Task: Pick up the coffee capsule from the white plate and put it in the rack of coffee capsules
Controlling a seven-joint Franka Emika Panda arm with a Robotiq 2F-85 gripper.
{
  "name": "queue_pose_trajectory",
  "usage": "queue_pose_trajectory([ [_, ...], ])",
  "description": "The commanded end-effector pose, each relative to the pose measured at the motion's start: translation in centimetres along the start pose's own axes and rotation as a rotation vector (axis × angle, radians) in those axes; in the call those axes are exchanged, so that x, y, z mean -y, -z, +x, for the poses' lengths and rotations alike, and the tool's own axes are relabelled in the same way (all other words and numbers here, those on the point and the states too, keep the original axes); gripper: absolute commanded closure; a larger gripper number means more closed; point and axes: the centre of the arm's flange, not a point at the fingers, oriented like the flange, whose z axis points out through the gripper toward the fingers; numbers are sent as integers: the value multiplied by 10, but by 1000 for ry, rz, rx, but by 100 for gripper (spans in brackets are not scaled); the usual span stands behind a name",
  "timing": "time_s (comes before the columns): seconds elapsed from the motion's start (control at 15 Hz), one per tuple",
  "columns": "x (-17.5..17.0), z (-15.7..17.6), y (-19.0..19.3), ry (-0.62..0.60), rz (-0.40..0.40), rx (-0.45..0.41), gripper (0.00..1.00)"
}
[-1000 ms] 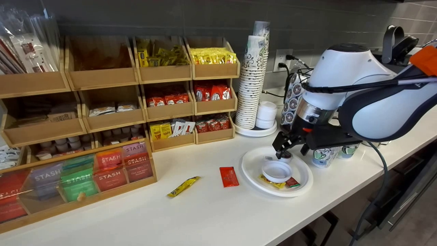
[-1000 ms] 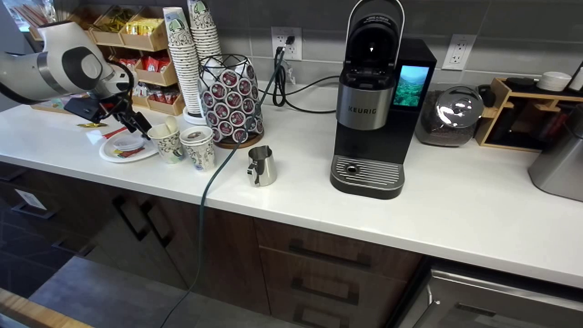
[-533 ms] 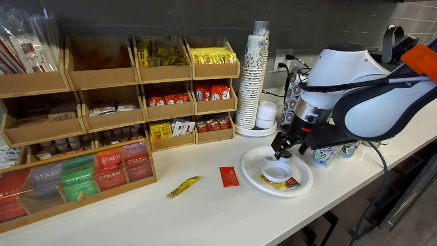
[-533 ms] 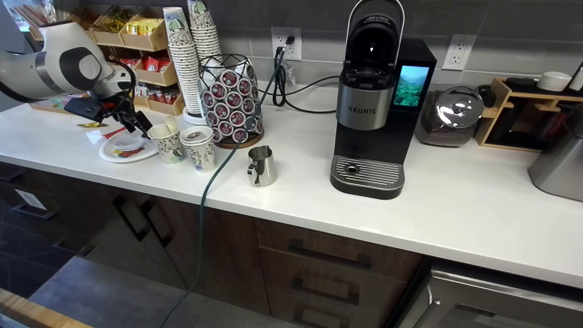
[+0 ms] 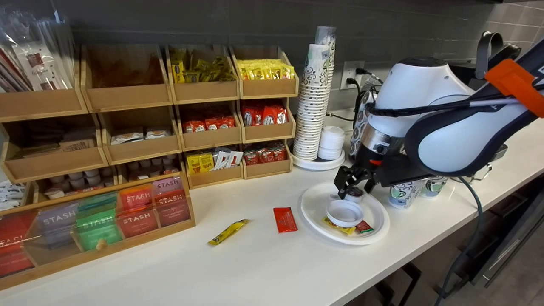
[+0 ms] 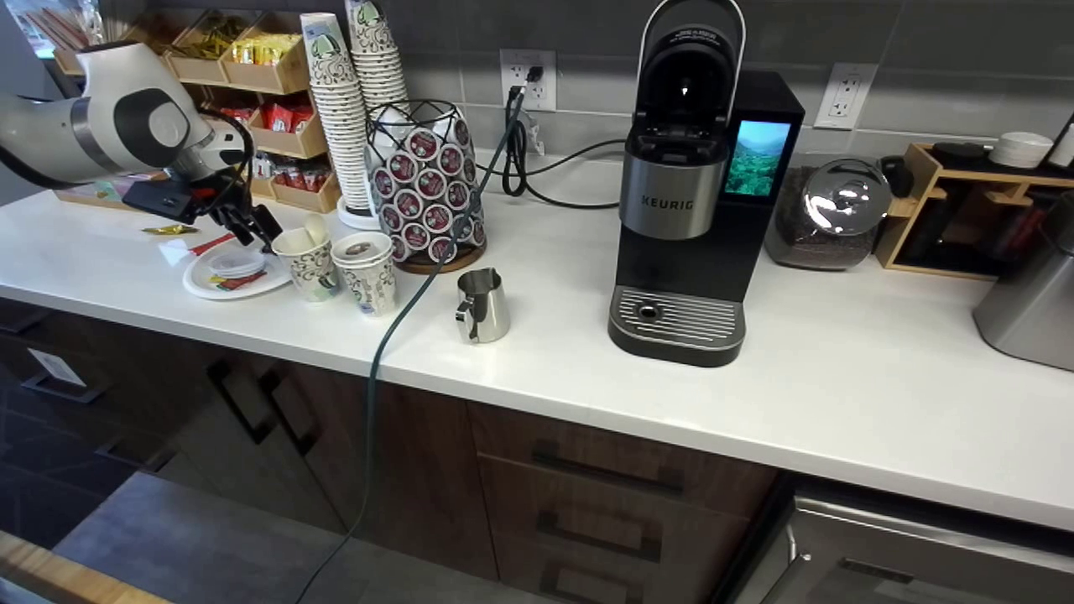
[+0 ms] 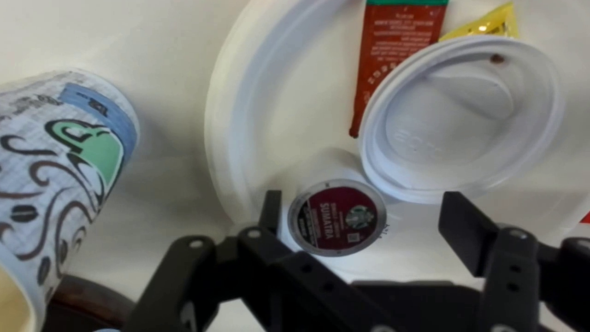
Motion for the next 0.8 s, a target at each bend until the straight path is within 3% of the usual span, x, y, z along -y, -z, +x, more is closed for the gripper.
queue_pose_trajectory([
  [0.0,3,10,-11,-8,-13,8,14],
  [0.73,-4,19,-13,-35,-33,62,17],
])
